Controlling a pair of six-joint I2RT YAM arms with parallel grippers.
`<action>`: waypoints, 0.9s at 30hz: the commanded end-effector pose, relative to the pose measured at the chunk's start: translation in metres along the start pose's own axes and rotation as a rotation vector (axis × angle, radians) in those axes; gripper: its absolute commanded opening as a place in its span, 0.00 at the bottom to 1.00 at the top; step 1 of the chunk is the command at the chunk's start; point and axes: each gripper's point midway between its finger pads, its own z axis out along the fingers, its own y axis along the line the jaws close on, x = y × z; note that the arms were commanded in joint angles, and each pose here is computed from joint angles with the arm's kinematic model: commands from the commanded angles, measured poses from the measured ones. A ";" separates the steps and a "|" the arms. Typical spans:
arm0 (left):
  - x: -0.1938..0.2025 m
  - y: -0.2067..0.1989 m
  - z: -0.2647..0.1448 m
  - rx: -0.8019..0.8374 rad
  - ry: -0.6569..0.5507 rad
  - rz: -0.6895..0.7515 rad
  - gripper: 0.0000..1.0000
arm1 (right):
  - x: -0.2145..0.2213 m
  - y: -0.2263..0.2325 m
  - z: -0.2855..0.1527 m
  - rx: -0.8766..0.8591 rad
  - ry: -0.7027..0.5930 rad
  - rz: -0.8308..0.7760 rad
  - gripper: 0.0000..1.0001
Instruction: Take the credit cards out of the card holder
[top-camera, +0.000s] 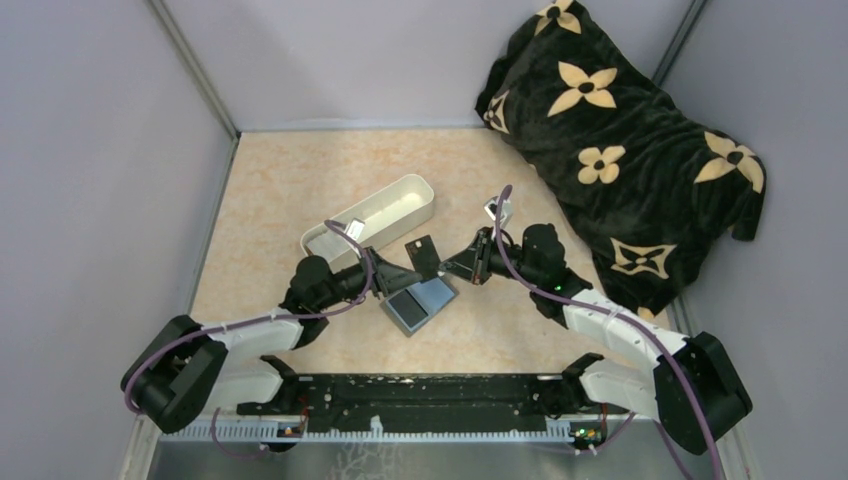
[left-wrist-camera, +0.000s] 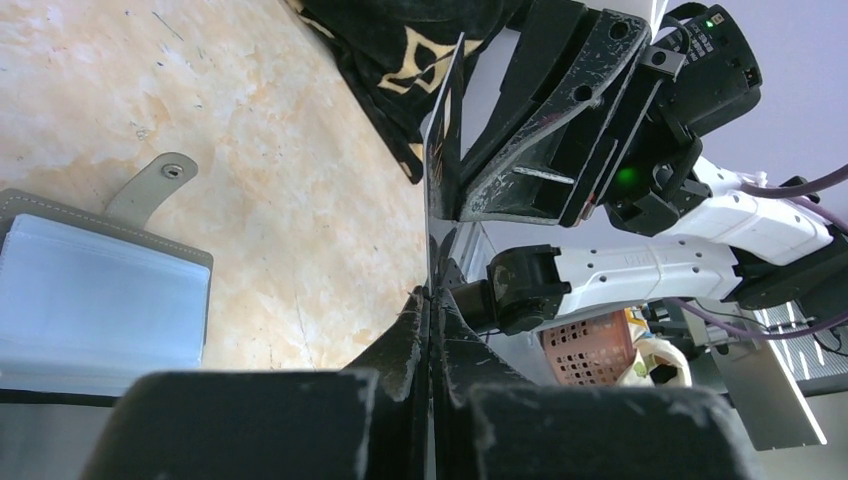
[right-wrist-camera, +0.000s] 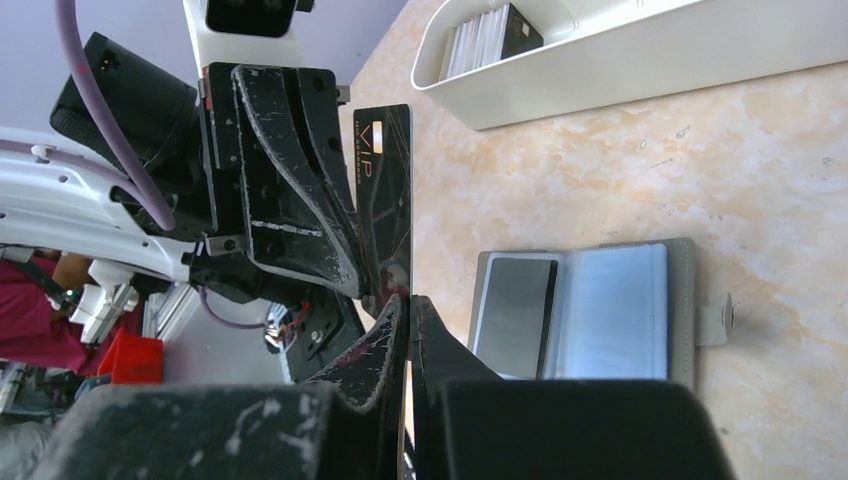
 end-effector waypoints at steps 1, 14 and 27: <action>-0.003 -0.003 0.003 0.023 -0.006 0.023 0.00 | -0.031 0.037 -0.002 -0.125 -0.064 -0.071 0.00; -0.004 0.008 -0.003 -0.029 -0.042 0.001 0.42 | -0.032 0.045 -0.009 -0.133 -0.039 -0.128 0.00; -0.045 0.036 -0.056 -0.529 -0.142 0.131 0.83 | -0.086 -0.013 0.018 0.248 -0.053 -0.164 0.00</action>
